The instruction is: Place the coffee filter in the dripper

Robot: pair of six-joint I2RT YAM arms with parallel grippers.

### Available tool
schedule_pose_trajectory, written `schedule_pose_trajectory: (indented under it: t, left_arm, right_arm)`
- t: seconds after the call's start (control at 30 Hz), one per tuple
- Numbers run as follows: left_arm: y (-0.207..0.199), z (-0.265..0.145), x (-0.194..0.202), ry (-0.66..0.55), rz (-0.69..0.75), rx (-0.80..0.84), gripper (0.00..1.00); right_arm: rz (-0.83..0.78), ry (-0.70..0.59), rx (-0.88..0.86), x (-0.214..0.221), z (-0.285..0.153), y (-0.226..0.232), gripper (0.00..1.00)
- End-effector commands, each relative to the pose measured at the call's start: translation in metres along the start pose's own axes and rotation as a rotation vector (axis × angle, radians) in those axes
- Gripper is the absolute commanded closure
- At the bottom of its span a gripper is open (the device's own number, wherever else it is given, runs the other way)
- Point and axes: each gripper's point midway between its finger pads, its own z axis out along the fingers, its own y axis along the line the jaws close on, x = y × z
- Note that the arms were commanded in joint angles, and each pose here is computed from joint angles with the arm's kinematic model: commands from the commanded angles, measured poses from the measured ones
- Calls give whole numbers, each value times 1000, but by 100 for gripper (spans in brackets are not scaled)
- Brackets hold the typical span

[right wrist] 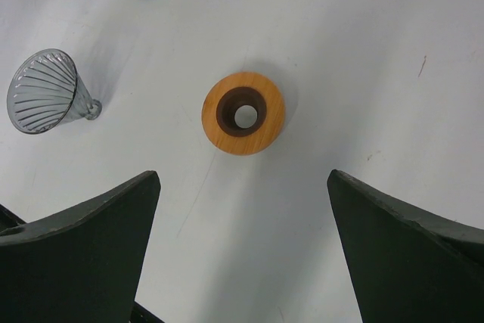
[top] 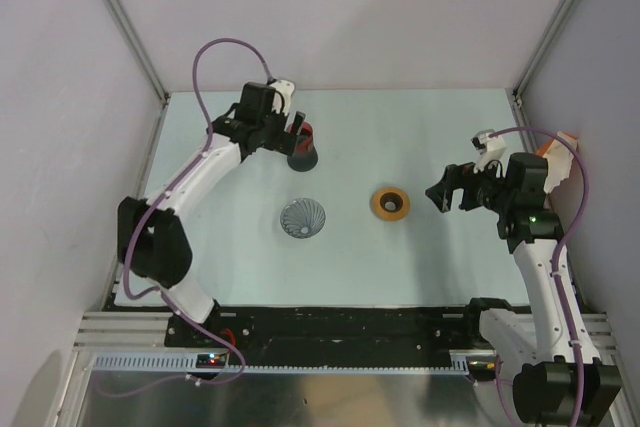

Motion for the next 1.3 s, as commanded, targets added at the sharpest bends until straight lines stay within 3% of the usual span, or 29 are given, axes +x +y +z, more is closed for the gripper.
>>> schedule_pose_trajectory:
  t: [0.0, 0.63, 1.27]
  left_arm:
    - [-5, 16, -24, -42, -17, -20, 2]
    - [-34, 87, -27, 12, -108, 23, 2]
    - [-33, 118, -23, 35, -124, -39, 5]
  right_arm:
    - [-3, -4, 4, -3, 3, -2, 0]
    - [3, 9, 23, 0, 6, -6, 0]
    - [10, 14, 34, 1, 7, -9, 0]
